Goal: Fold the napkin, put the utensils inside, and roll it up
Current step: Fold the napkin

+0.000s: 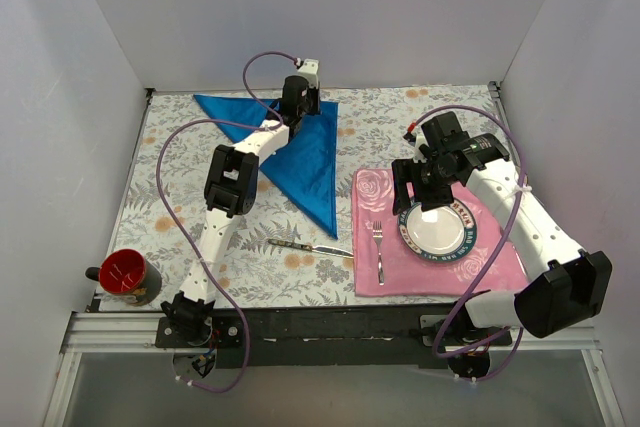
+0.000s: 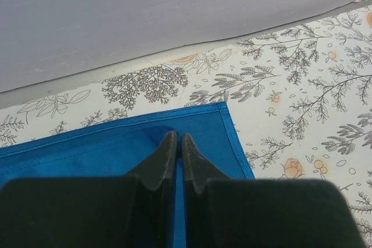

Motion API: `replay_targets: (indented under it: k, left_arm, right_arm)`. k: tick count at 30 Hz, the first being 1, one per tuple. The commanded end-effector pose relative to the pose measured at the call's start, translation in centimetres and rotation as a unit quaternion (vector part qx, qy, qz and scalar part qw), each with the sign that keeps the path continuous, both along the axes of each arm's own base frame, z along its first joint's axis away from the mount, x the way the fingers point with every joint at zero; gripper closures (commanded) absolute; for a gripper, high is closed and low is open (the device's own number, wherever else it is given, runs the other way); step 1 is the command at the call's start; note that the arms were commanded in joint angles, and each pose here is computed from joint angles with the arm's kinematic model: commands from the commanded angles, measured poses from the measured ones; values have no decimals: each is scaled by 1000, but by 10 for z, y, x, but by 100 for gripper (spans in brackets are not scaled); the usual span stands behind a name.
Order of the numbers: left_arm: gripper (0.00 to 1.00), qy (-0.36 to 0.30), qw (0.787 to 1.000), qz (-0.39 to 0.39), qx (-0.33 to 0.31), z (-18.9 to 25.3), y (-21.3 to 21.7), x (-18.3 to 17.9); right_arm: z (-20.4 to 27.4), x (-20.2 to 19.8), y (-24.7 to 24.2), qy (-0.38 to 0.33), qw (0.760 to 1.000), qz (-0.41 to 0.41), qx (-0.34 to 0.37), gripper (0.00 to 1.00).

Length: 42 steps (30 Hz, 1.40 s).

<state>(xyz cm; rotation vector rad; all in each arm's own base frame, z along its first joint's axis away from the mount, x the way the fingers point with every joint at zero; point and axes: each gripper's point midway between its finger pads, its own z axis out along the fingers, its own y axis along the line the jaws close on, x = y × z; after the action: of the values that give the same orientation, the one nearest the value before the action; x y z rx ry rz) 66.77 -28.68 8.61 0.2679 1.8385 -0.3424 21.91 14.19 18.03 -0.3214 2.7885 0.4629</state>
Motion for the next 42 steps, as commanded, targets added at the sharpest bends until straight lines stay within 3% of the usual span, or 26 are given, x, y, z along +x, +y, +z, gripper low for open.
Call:
replay_targets:
  k: [1, 29, 32, 33, 38, 40, 41, 42]
  left_arm:
    - [100, -40, 999, 4, -15, 38, -4, 7]
    - [98, -38, 998, -38, -19, 31, -22, 0]
    - [87, -36, 999, -32, -22, 31, -21, 0]
    - [71, -38, 999, -30, -24, 35, -21, 1]
    - [35, -53, 998, 36, -25, 76, 2, 6]
    - [33, -49, 995, 73, -38, 90, 20, 5]
    - [33, -63, 993, 78, -57, 122, 26, 0]
    - [34, -44, 992, 87, -74, 115, 38, -5]
  right_arm:
    - [3, 1, 1, -10, 1000, -1, 10, 20]
    - [0, 0, 1, -5, 1000, -2, 11, 20]
    - [-4, -2, 1, 0, 1000, -3, 10, 20]
    - [-4, -1, 2, -1, 1000, -1, 13, 20]
    - [0, 5, 9, -4, 1000, 9, 24, 20]
    - [2, 10, 13, -3, 999, 21, 29, 20]
    - [3, 12, 15, -5, 999, 28, 32, 19]
    - [3, 14, 20, -1, 999, 34, 41, 18]
